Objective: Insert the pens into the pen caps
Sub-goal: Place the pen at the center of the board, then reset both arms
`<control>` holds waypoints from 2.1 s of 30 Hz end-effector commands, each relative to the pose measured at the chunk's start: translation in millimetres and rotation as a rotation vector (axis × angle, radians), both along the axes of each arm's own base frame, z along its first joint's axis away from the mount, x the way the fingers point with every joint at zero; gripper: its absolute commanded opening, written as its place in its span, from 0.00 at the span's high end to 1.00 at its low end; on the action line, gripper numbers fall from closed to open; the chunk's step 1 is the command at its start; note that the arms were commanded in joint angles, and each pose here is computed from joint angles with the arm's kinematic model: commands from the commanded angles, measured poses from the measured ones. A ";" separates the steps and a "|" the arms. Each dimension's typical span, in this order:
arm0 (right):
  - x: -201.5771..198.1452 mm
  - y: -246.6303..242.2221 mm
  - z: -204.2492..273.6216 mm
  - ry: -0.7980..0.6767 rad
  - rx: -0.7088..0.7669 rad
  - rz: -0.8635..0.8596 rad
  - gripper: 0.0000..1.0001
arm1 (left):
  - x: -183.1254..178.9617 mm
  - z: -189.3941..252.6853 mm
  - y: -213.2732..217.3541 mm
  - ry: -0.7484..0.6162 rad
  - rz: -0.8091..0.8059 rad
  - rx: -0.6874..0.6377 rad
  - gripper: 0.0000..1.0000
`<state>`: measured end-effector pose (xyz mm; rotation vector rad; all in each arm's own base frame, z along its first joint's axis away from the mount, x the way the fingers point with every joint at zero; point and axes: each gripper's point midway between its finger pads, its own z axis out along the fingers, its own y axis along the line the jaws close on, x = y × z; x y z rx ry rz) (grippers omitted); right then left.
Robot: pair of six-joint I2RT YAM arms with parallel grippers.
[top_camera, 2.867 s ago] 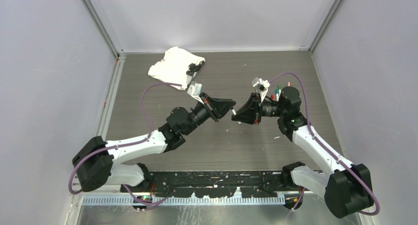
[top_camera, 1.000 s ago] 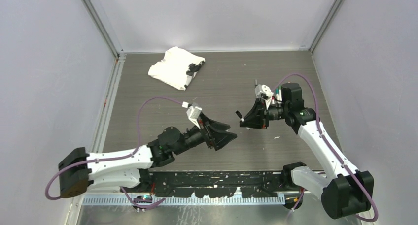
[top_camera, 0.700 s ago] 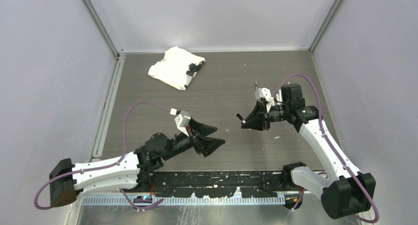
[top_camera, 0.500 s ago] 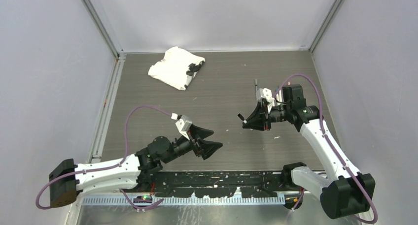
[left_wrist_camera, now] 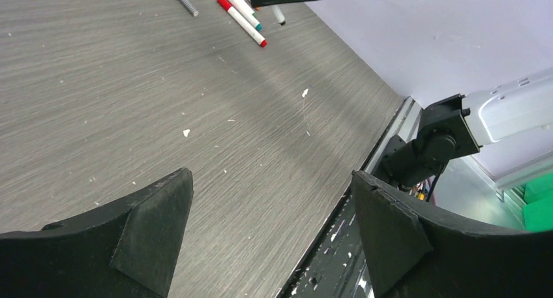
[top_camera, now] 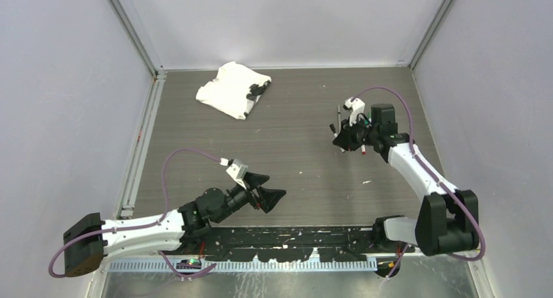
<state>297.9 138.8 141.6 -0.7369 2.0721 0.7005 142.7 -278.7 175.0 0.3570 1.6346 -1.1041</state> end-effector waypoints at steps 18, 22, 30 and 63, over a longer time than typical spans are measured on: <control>89.4 -114.7 -90.9 0.236 -0.261 -0.810 0.75 | -2.6 -2.0 16.7 0.055 0.037 -0.063 0.10; 90.1 -114.9 -85.5 0.229 -0.252 -0.806 0.62 | -3.0 -0.6 16.2 0.058 0.035 -0.066 0.10; 84.8 -101.1 -19.3 0.114 -0.135 -0.666 0.52 | -0.9 3.6 16.4 0.052 0.043 -0.015 0.11; -43.2 -87.8 340.6 -0.460 0.246 -0.606 0.00 | 102.0 230.0 151.2 0.094 0.301 0.064 0.00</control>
